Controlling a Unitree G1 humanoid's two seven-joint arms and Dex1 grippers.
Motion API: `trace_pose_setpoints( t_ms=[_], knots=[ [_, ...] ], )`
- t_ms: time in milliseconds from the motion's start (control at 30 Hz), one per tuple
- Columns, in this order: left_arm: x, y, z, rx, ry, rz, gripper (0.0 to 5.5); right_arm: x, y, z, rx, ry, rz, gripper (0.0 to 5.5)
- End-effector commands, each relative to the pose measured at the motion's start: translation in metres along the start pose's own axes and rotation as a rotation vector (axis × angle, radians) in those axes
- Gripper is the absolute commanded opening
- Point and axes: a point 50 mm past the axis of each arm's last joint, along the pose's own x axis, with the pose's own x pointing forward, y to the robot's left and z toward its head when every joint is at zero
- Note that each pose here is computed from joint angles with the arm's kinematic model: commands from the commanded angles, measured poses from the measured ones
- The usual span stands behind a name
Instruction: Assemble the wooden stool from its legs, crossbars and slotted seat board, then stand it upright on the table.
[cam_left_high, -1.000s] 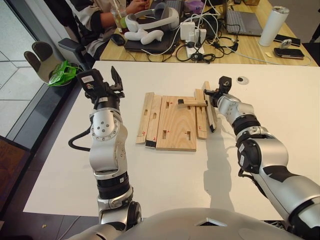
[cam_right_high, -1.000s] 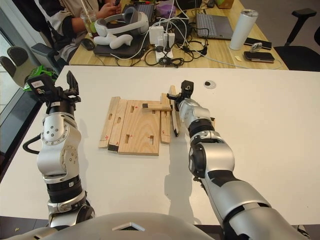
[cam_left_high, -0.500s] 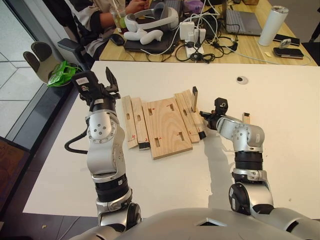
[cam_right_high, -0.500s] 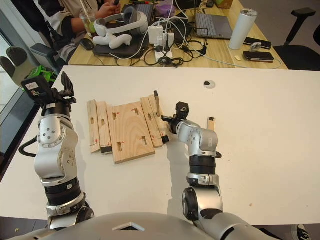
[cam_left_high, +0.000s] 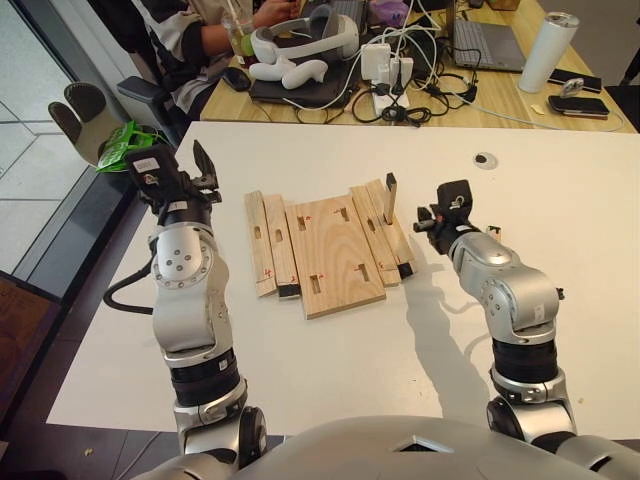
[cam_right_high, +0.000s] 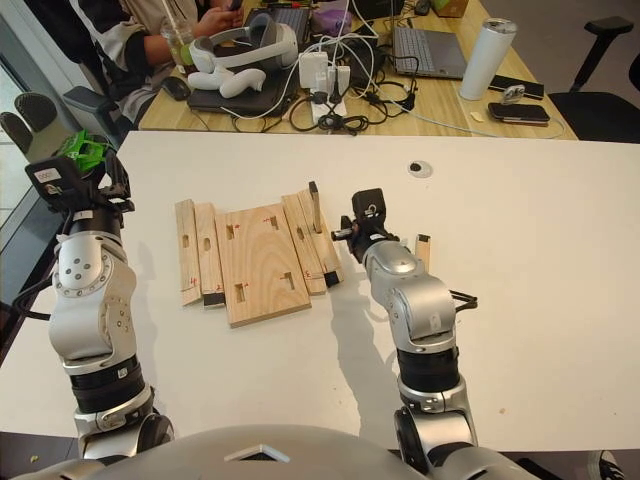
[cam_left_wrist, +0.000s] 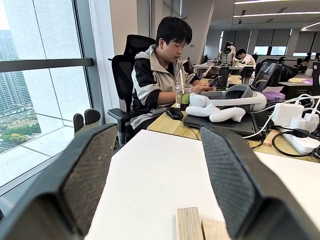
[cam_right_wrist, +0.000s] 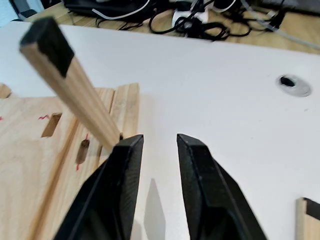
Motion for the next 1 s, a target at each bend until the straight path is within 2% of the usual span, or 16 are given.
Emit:
trace_pose_setpoints(
  t_ms=[33, 167, 300, 433, 567, 633, 700, 800, 867, 933, 1000],
  knots=[
    [0.0, -0.005, -0.003, 0.005, 0.022, -0.018, 3.04, 0.012, -0.002, 0.011, -0.028, -0.083, -0.075, 1.43],
    [0.001, -0.002, -0.017, 0.069, 0.085, -0.035, 3.04, 0.043, 0.022, 0.01, 0.01, -0.112, -0.02, 1.43],
    [0.008, 0.033, -0.059, 0.318, 0.311, -0.047, 3.04, 0.065, 0.053, 0.008, 0.049, -0.118, 0.06, 1.43],
    [0.011, 0.062, -0.078, 0.491, 0.476, -0.083, 3.04, 0.062, 0.087, 0.001, -0.018, -0.067, 0.301, 1.43],
    [0.009, 0.058, -0.087, 0.573, 0.553, -0.207, 3.04, 0.047, 0.098, -0.013, -0.092, 0.012, 0.504, 1.43],
    [0.011, 0.05, -0.09, 0.584, 0.566, -0.27, 3.04, 0.043, 0.093, -0.01, -0.102, 0.003, 0.522, 1.43],
    [0.013, 0.041, -0.091, 0.601, 0.568, -0.32, 3.04, 0.042, 0.084, 0.01, -0.054, -0.072, 0.478, 1.43],
    [0.016, 0.029, -0.1, 0.638, 0.607, -0.402, 3.04, 0.044, 0.054, 0.065, 0.104, -0.282, 0.306, 1.43],
    [0.018, 0.025, -0.107, 0.695, 0.63, -0.454, 3.04, 0.046, 0.032, 0.093, 0.165, -0.365, 0.196, 1.43],
    [0.019, 0.018, -0.109, 0.734, 0.641, -0.514, 3.04, 0.053, 0.01, 0.105, 0.166, -0.369, 0.085, 1.43],
    [0.02, 0.008, -0.107, 0.74, 0.63, -0.565, 3.04, 0.068, -0.006, 0.093, 0.14, -0.259, 0.004, 1.43]
  ],
)
